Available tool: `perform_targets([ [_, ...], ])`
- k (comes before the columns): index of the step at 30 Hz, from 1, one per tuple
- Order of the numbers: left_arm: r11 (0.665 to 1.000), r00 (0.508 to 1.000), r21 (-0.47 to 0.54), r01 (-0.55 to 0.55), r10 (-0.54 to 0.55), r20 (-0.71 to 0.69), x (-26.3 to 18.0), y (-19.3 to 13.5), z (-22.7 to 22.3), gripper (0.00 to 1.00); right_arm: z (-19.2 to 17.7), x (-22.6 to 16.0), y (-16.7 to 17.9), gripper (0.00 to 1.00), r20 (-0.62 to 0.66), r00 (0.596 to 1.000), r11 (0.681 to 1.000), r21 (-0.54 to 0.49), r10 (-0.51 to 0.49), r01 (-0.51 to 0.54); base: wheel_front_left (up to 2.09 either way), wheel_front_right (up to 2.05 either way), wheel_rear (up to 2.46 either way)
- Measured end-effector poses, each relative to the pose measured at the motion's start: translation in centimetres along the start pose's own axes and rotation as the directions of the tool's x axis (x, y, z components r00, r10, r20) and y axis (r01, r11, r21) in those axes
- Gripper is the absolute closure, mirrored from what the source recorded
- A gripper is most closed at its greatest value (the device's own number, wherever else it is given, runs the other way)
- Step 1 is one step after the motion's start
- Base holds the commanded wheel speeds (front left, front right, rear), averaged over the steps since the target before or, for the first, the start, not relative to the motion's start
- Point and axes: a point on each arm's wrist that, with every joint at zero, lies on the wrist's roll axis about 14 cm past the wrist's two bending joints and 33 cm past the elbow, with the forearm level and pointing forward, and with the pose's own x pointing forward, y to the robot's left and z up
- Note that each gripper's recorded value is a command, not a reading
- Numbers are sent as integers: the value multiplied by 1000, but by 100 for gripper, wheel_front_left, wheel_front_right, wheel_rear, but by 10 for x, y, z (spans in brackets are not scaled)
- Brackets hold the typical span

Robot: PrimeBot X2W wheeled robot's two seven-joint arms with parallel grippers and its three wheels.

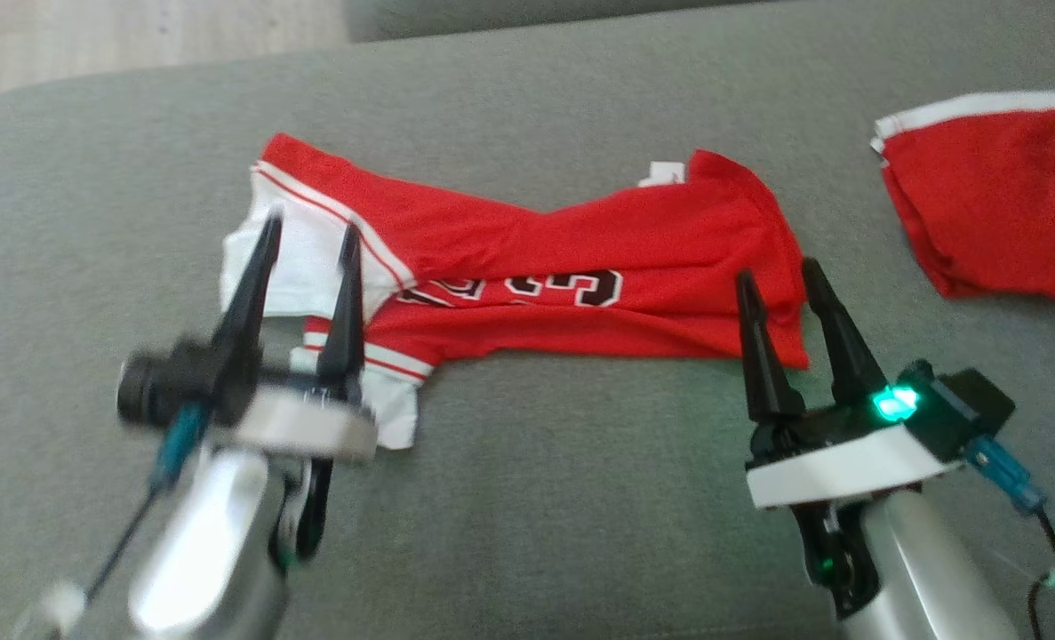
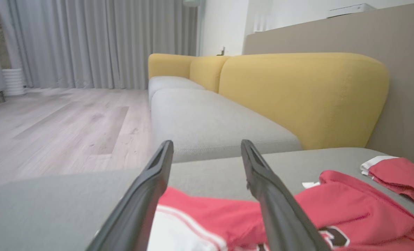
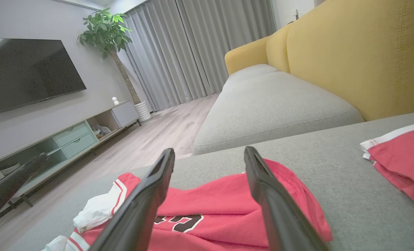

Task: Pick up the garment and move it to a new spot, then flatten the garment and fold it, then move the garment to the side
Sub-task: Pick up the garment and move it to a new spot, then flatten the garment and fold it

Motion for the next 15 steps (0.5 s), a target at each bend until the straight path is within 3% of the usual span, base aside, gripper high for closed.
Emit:
perform_targets([
  [8,972,970,-53,-229,223,-97,-93,40,-32,0,-9,0,19,0,-23,998,999,8,53,-52,0,0,0],
  [15,976,973,-21,-218,216,-80,-86,44,-30,0,-16,3,20,0,-42,997,998,9,57,-57,0,0,0],
])
